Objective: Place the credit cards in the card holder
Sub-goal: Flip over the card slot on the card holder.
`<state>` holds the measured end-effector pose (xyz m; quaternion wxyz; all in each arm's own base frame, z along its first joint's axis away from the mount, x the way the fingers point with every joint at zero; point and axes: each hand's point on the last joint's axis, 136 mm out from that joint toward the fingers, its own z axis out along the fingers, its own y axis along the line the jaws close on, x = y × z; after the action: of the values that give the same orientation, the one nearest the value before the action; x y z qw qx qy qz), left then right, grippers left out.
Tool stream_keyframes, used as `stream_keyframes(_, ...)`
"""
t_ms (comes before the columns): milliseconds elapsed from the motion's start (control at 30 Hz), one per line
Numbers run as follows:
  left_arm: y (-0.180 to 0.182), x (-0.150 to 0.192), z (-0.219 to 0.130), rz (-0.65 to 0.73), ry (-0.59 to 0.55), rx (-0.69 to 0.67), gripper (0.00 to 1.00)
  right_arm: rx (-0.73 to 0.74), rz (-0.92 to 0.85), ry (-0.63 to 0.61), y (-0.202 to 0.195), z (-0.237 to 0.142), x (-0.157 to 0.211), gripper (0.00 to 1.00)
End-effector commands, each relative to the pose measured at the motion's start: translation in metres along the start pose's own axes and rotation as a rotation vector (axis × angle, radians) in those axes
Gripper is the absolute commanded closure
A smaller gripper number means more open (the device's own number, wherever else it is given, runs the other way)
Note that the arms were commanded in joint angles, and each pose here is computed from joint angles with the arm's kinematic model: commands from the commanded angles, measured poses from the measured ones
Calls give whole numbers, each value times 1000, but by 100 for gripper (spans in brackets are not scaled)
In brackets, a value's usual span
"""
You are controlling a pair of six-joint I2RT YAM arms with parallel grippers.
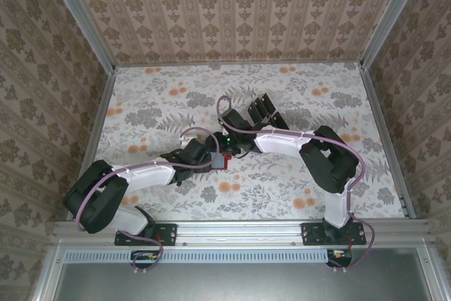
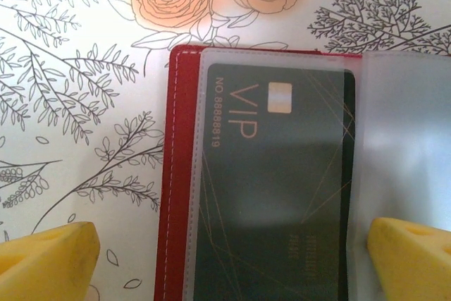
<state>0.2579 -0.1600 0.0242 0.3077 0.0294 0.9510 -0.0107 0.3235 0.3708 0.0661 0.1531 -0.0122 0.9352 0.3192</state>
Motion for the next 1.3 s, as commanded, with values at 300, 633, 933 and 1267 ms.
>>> stream_keyframes(300,8,13,4,-4,21,-27,0,47,45,21,-14,21,6,46)
stream_keyframes(633,7,11,2,-6,11,-18,0,0,68,59,-5,34,7,46)
stream_keyframes(933,6,-10,-23,-48,-81,45,0,-52,67,48,15,27,-4,46)
stream_keyframes(1267,36,-24,-65,-162,-230,50,0,-73,54,55,39,28,-9,46)
